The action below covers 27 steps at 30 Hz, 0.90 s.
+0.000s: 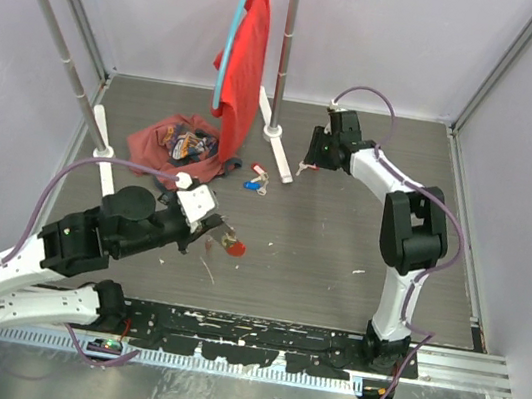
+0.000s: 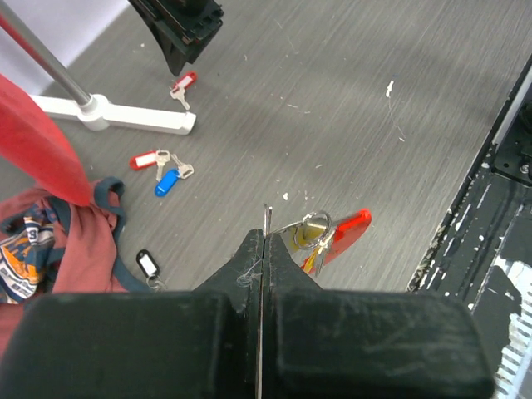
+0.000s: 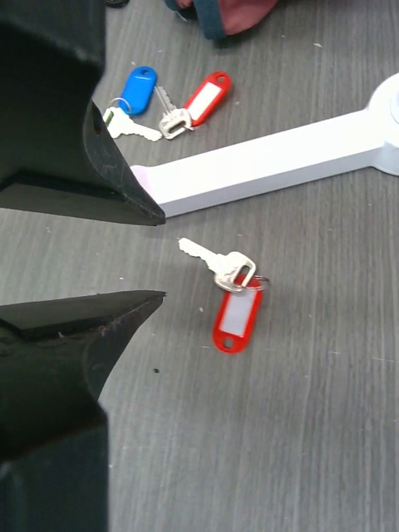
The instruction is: Put the keys on the keyring
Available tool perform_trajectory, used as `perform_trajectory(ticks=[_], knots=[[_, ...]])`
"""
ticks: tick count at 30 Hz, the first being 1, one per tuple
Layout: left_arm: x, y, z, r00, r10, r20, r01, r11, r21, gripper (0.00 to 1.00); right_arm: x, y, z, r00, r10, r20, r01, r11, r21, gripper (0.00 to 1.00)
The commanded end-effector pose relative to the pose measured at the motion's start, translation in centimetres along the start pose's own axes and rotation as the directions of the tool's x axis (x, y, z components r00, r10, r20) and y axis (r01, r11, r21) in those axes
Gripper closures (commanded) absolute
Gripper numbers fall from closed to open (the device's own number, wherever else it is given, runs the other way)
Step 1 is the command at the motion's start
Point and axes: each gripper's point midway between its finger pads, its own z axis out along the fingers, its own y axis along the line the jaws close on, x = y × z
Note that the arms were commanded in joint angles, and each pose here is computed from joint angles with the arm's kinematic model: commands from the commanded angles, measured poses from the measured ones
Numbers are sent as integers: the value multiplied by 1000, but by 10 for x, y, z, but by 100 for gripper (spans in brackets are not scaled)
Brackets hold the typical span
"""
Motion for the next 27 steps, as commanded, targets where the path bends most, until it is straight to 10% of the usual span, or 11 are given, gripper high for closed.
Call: perform_trajectory(ticks=[1, 27], knots=[[-14, -1, -5, 997, -74, -8, 74, 997, 1, 100, -41, 11, 3, 996, 22, 91, -16, 998, -57, 59], [-1, -14, 2, 989, -93, -116, 99, 994, 51, 100, -32, -5, 59, 1000, 25, 11, -24, 998, -56, 66]])
